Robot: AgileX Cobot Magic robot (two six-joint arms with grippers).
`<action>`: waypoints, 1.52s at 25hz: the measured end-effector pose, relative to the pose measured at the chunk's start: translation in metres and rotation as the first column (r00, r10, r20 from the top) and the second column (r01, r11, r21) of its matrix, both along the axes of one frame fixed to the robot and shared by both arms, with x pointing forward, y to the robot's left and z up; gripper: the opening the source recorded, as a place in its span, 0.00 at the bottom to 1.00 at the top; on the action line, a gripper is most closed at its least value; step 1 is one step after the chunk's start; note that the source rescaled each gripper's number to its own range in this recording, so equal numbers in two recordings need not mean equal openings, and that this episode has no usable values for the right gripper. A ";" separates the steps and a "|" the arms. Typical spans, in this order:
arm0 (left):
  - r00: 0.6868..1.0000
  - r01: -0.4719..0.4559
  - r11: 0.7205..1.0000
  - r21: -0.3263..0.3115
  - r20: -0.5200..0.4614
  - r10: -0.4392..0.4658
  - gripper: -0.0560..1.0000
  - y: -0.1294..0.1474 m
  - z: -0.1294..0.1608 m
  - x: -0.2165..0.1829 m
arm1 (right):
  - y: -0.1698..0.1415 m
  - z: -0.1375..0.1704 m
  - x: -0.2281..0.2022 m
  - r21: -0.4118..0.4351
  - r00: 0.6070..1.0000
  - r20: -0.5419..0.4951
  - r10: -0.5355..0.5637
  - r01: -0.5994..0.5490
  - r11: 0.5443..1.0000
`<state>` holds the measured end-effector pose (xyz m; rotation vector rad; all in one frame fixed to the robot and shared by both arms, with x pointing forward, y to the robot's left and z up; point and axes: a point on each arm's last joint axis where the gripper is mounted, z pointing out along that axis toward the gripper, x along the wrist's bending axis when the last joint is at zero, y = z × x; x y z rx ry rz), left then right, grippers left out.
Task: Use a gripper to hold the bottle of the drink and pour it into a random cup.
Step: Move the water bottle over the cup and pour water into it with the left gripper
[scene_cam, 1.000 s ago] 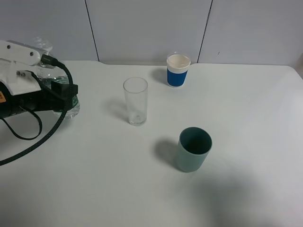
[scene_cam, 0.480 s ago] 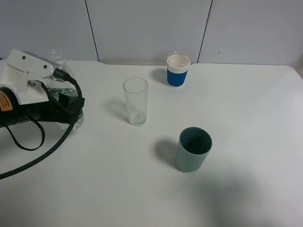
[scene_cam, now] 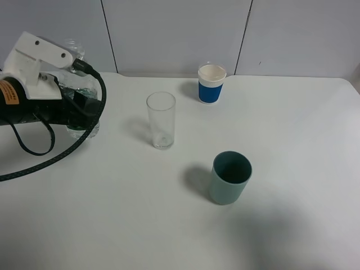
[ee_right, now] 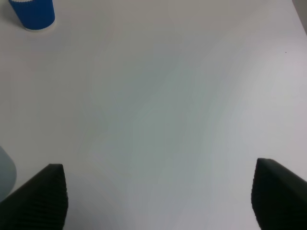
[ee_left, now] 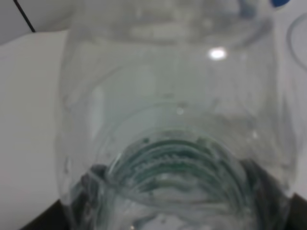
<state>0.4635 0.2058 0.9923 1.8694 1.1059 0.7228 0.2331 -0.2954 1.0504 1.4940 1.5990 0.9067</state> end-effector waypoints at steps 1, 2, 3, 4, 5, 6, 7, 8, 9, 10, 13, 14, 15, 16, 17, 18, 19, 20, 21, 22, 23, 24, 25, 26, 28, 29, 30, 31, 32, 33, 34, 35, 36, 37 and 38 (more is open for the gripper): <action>1.000 0.008 1.000 0.014 0.004 -0.008 0.09 -0.001 0.002 0.002 | 0.000 0.000 0.000 0.000 1.000 0.000 0.000 0.000 1.000; 1.000 0.015 1.000 0.026 0.010 -0.015 0.09 -0.002 0.004 0.004 | 0.000 0.000 0.000 0.000 1.000 0.000 0.000 0.000 1.000; 1.000 0.024 0.999 0.039 0.015 -0.024 0.09 -0.003 0.004 0.006 | 0.000 0.000 0.000 0.000 1.000 0.000 0.000 0.000 1.000; 0.999 0.034 0.998 0.056 0.019 -0.035 0.09 -0.004 0.004 0.009 | 0.000 0.000 0.000 0.000 1.000 0.000 0.000 0.000 1.000; 0.999 0.047 0.996 0.078 0.020 -0.049 0.09 -0.005 0.002 0.012 | 0.000 0.000 0.000 0.000 1.000 0.000 0.000 0.000 1.000; 0.998 0.060 0.993 0.100 0.021 -0.062 0.09 -0.006 0.001 0.014 | 0.000 0.000 0.000 0.000 1.000 0.000 0.000 0.000 1.000; 0.997 0.071 0.990 0.121 0.014 -0.073 0.09 -0.007 -0.002 0.017 | 0.000 0.000 0.000 0.000 1.000 0.000 0.000 0.000 1.000; 0.996 0.083 0.986 0.142 0.008 -0.085 0.09 -0.008 -0.005 0.019 | 0.000 0.000 0.000 0.000 1.000 0.000 0.000 0.000 1.000; 0.995 0.094 0.983 0.161 0.002 -0.095 0.09 -0.009 -0.008 0.021 | 0.000 0.000 0.000 0.000 1.000 0.000 0.000 0.000 1.000; 0.995 0.103 0.978 0.179 -0.006 -0.103 0.09 -0.009 -0.011 0.023 | 0.000 0.000 0.000 0.000 1.000 0.000 0.000 0.000 1.000; 0.993 0.120 0.970 0.210 -0.011 -0.121 0.09 -0.012 -0.013 0.030 | 0.000 0.000 0.000 0.000 1.000 0.000 0.000 0.000 1.000; 0.992 0.123 0.969 0.214 -0.010 -0.124 0.09 -0.013 -0.013 0.033 | 0.000 0.000 0.000 0.000 1.000 0.000 0.000 0.000 1.000; 0.992 0.127 0.967 0.221 -0.004 -0.130 0.09 -0.015 -0.012 0.036 | 0.000 0.000 0.000 0.000 1.000 0.000 0.000 0.000 1.000; 0.991 0.130 0.965 0.226 0.002 -0.134 0.09 -0.016 -0.011 0.039 | 0.000 0.000 0.000 0.000 1.000 0.000 0.000 0.000 1.000; 0.990 0.133 0.964 0.232 0.009 -0.139 0.09 -0.017 -0.010 0.042 | 0.000 0.000 0.000 0.000 1.000 0.000 0.000 0.000 1.000; 0.989 0.140 0.960 0.243 0.014 -0.148 0.09 -0.018 -0.010 0.044 | 0.000 0.000 0.000 0.000 1.000 0.000 0.000 0.000 1.000; 0.988 0.146 0.956 0.255 0.019 -0.156 0.09 -0.019 -0.010 0.047 | 0.000 0.000 0.000 0.000 1.000 0.000 0.000 0.000 1.000; 0.986 0.152 0.952 0.267 0.026 -0.165 0.09 -0.020 -0.010 0.049 | 0.000 0.000 0.000 0.000 1.000 0.000 0.000 0.000 1.000; 0.984 0.158 0.947 0.280 0.031 -0.173 0.09 -0.020 -0.011 0.050 | 0.000 0.000 0.000 0.000 1.000 0.000 0.000 0.000 1.000; 0.982 0.164 0.942 0.293 0.041 -0.183 0.09 -0.021 -0.011 0.051 | 0.000 0.000 0.000 0.000 1.000 0.000 0.000 0.000 1.000; 0.980 0.168 0.937 0.307 0.052 -0.192 0.09 -0.021 -0.012 0.052 | 0.000 0.000 0.000 0.000 1.000 0.000 0.000 0.000 1.000; 0.977 0.171 0.932 0.320 0.066 -0.201 0.09 -0.021 -0.012 0.053 | 0.000 0.000 0.000 0.000 1.000 0.000 0.000 0.000 1.000; 0.975 0.171 0.928 0.330 0.079 -0.208 0.09 -0.021 -0.011 0.054 | 0.000 0.000 0.000 0.000 1.000 0.000 0.000 0.000 1.000; 0.972 0.168 0.926 0.338 0.099 -0.212 0.09 -0.021 -0.010 0.055 | 0.000 0.000 0.000 0.000 1.000 0.000 0.000 0.000 1.000; 0.967 0.154 0.925 0.347 0.139 -0.213 0.09 -0.021 -0.007 0.057 | 0.000 0.000 0.000 0.000 1.000 0.000 0.000 0.000 1.000; 0.964 0.149 0.923 0.355 0.156 -0.215 0.09 -0.021 -0.006 0.058 | 0.000 0.000 0.000 0.000 1.000 0.000 0.000 0.000 1.000; 0.961 0.139 0.923 0.360 0.174 -0.213 0.09 -0.021 -0.006 0.059 | 0.000 0.000 0.000 0.000 1.000 0.000 0.000 0.000 1.000; 0.960 0.128 0.922 0.366 0.188 -0.208 0.09 -0.021 -0.006 0.060 | 0.000 0.000 0.000 0.000 1.000 0.000 0.000 0.000 1.000; 0.959 0.120 0.920 0.372 0.195 -0.204 0.09 -0.020 -0.007 0.061 | 0.000 0.000 0.000 0.000 1.000 0.000 0.000 0.000 1.000; 0.959 0.109 0.918 0.380 0.203 -0.198 0.09 -0.020 -0.008 0.063 | 0.000 0.000 0.000 0.000 1.000 0.000 0.000 0.000 1.000; 0.959 0.097 0.915 0.391 0.210 -0.192 0.09 -0.019 -0.009 0.064 | 0.000 0.000 0.000 0.000 1.000 0.000 0.000 0.000 1.000; 0.959 0.084 0.915 0.395 0.217 -0.182 0.09 -0.019 -0.010 0.065 | 0.000 0.000 0.000 0.000 1.000 0.000 0.000 0.000 1.000; 0.959 0.079 0.908 0.411 0.219 -0.182 0.09 -0.019 -0.012 0.066 | 0.000 0.000 0.000 0.000 1.000 0.000 0.000 0.000 1.000; 0.958 0.067 0.904 0.423 0.226 -0.177 0.09 -0.019 -0.014 0.067 | 0.000 0.000 0.000 0.000 1.000 0.000 0.000 0.000 1.000; 0.956 0.055 0.899 0.435 0.236 -0.173 0.09 -0.020 -0.015 0.068 | 0.000 0.000 0.000 0.000 1.000 0.000 0.000 0.000 1.000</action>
